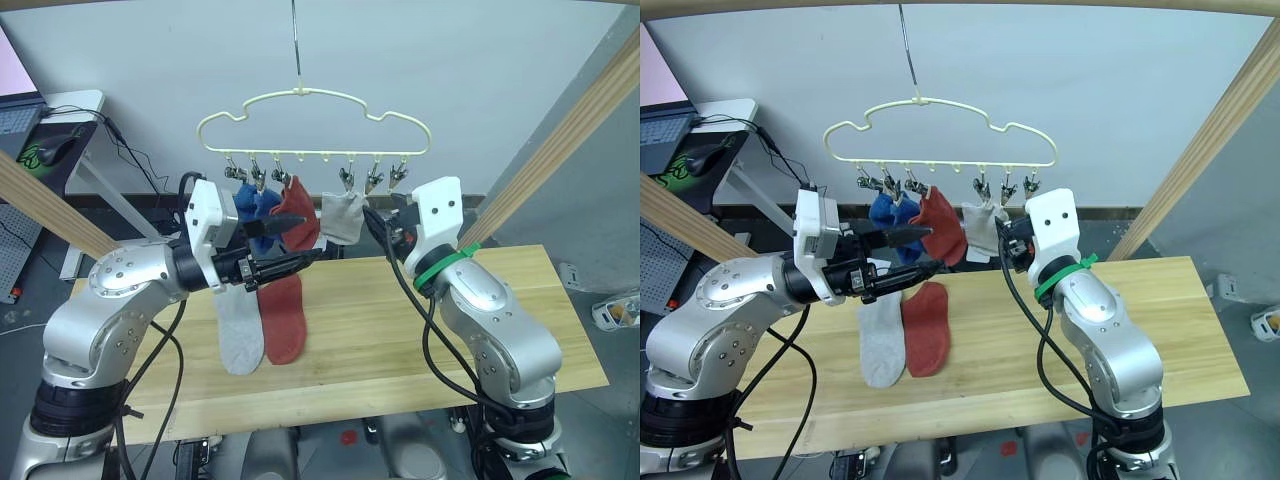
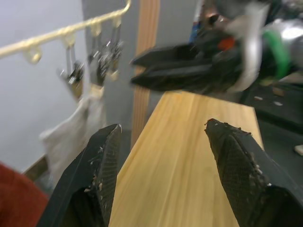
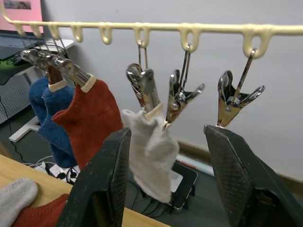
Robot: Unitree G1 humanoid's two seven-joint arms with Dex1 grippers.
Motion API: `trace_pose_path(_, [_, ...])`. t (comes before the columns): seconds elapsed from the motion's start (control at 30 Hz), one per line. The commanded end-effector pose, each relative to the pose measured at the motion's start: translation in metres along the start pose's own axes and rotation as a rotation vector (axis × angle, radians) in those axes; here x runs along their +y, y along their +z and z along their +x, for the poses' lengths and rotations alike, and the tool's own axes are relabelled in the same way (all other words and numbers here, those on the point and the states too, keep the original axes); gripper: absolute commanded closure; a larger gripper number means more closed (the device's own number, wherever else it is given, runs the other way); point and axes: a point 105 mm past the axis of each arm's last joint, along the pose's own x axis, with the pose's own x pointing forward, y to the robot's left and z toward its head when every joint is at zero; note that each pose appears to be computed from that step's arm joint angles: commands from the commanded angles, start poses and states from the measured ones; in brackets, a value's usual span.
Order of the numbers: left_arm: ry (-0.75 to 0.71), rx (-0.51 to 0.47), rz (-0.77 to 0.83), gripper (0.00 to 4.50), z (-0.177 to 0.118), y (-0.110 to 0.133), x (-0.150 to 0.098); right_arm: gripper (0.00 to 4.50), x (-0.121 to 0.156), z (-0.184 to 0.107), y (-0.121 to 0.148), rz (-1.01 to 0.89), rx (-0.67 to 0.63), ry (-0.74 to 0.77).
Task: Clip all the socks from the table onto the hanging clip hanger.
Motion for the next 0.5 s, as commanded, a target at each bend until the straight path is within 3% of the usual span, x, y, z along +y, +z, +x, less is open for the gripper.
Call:
trace_pose_path(0.03, [-0.015, -0.015, 0.029, 1.44, -0.001, 0.012, 0.000, 1.97, -0.002, 0.002, 0.012, 0.012, -0.057, -0.028])
trace_pose_path(0.5, [-0.032, 0.002, 0.050, 1.44, 0.001, 0.013, 0.003, 1.97, -0.002, 0.023, 0.013, 0.035, -0.076, -0.042])
